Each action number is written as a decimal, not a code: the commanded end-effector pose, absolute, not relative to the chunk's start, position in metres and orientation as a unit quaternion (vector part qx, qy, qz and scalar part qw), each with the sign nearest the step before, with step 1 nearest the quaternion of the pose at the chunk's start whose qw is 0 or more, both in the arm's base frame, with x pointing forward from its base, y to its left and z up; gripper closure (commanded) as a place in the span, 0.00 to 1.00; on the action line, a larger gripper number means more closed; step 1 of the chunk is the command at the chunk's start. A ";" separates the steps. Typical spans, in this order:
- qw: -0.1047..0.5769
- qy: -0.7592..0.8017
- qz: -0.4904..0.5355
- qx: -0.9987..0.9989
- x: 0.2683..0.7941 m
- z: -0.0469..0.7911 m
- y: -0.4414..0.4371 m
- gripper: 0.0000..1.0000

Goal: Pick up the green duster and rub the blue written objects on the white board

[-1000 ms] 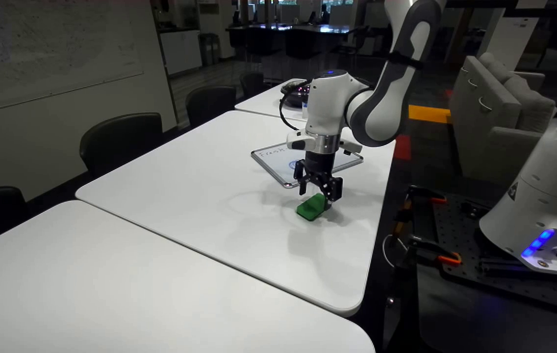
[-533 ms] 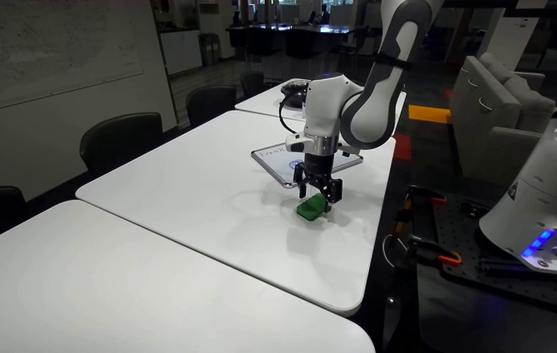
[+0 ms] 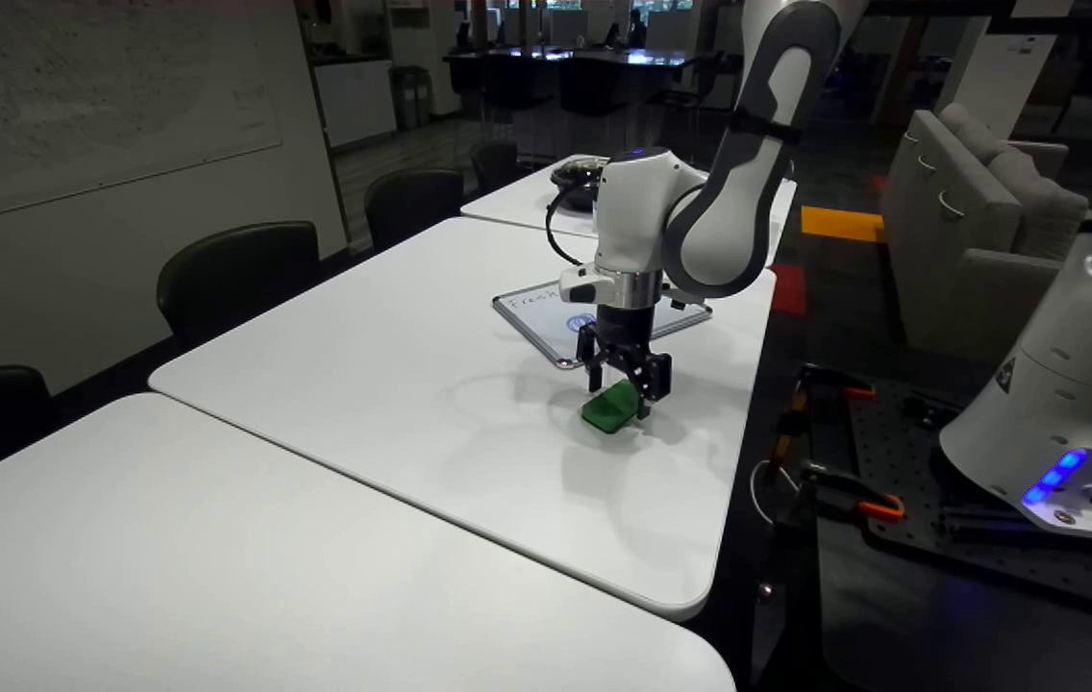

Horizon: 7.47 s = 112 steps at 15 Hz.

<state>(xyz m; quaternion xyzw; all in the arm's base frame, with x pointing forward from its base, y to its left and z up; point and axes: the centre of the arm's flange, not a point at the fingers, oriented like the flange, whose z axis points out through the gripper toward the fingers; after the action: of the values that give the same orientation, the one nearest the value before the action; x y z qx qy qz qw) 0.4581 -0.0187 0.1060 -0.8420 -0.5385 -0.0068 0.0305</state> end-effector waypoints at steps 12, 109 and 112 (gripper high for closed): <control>0.005 -0.523 -0.008 -0.852 0.459 0.123 -0.016 0.71; -0.077 -0.199 -0.093 -0.973 0.548 0.142 -0.271 0.71; -0.072 -0.200 -0.087 -0.973 0.558 0.145 -0.265 0.71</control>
<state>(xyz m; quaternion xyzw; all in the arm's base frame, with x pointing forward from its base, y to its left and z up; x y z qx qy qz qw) 0.5547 -0.2748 0.1308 -0.9727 -0.2030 -0.0878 -0.0703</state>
